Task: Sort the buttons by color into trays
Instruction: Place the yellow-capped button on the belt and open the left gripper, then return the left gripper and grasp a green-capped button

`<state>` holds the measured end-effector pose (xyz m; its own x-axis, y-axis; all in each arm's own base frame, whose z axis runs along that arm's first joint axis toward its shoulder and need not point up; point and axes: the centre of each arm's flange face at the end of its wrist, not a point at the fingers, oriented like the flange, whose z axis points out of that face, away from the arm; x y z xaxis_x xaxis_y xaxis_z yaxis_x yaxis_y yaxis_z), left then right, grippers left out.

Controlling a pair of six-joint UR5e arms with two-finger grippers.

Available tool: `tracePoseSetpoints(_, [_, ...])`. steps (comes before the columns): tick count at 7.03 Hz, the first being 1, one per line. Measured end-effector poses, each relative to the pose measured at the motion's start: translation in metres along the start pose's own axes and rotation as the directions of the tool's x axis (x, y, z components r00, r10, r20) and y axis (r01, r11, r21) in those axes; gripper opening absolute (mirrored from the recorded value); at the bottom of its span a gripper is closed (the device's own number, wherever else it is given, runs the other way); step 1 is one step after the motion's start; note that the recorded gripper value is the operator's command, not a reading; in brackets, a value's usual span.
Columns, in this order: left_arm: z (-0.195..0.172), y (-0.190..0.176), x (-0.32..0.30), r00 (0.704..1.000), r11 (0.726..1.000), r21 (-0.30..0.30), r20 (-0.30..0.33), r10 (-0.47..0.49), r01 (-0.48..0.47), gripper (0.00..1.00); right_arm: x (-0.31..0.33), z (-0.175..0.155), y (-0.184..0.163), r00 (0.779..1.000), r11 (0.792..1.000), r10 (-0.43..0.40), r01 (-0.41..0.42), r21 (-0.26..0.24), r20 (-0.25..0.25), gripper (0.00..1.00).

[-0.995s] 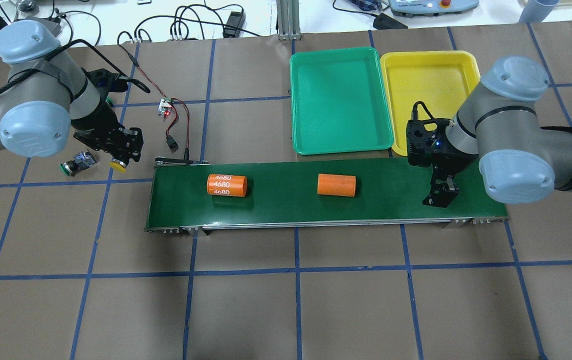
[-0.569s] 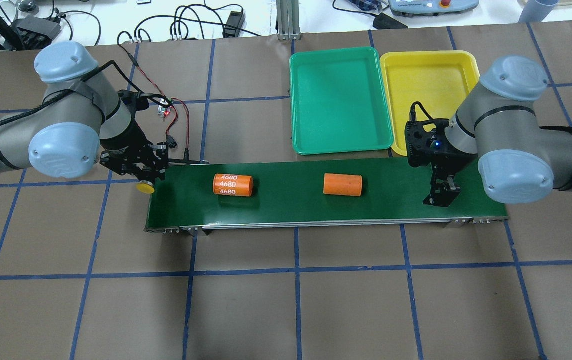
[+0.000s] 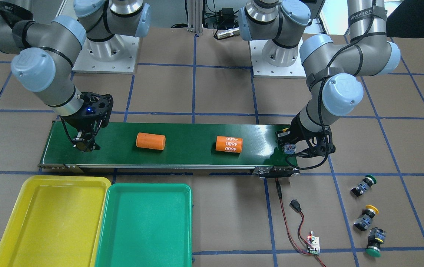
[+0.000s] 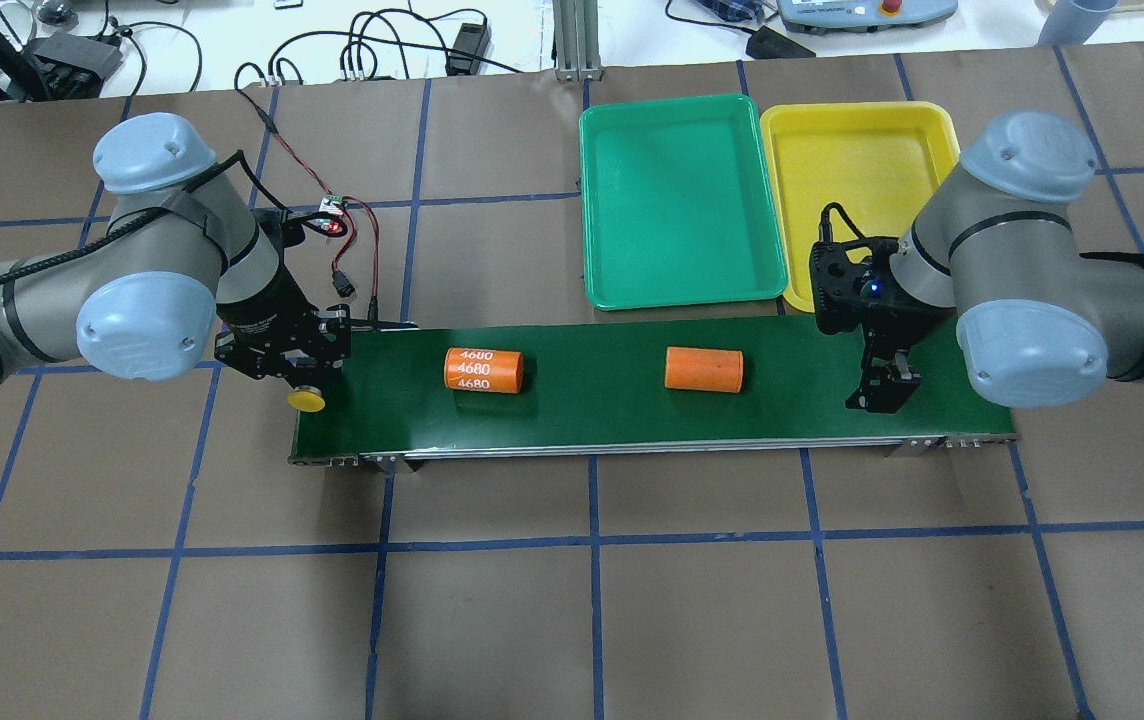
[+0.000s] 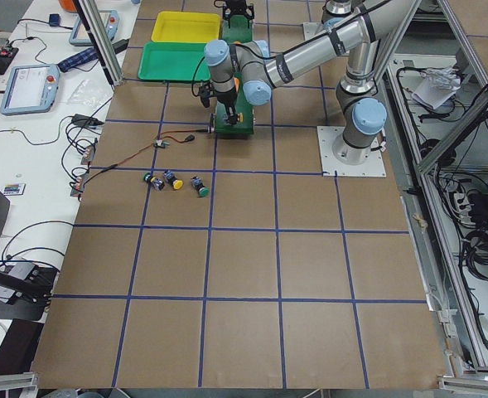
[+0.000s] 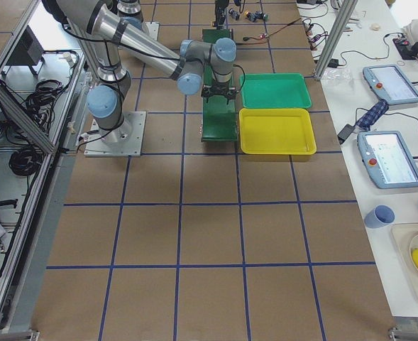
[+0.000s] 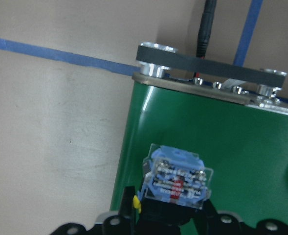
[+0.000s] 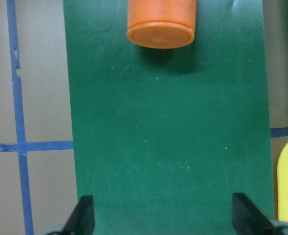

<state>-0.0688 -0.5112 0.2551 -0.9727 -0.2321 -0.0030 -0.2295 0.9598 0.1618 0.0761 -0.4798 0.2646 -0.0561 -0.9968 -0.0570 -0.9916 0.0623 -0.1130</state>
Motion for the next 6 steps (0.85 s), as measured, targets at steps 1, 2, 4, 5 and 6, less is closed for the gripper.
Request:
tracePoseSetpoints(1, [0.002, 0.0, 0.0, 1.0, 1.0, -0.004, 0.0, -0.002, 0.002, 1.0, 0.0, 0.0, 0.0, 1.0, 1.0, -0.001, 0.001, -0.005, 0.001, 1.0])
tracePoseSetpoints(2, [0.002, 0.0, 0.001, 1.0, 1.0, -0.005, -0.001, 0.0, 0.0, 1.0, 0.0, 0.0, 0.001, 1.0, 1.0, -0.001, 0.001, -0.01, 0.001, 1.0])
tracePoseSetpoints(4, [-0.005, -0.001, 0.002, 1.0, 1.0, 0.01, -0.002, 0.002, -0.002, 1.0, 0.0, 0.0, 0.002, 1.0, 1.0, 0.0, 0.0, -0.017, 0.001, 1.0])
tracePoseSetpoints(5, [-0.019, -0.002, 0.002, 1.0, 0.999, 0.041, -0.003, 0.006, -0.005, 1.0, 0.0, 0.0, 0.002, 1.0, 1.0, 0.001, -0.001, -0.018, 0.001, 1.0])
tracePoseSetpoints(6, [-0.043, -0.011, -0.003, 1.0, 0.996, 0.09, 0.0, 0.03, -0.029, 1.0, 0.001, 0.0, 0.003, 1.0, 1.0, 0.005, -0.005, -0.019, 0.0, 1.0])
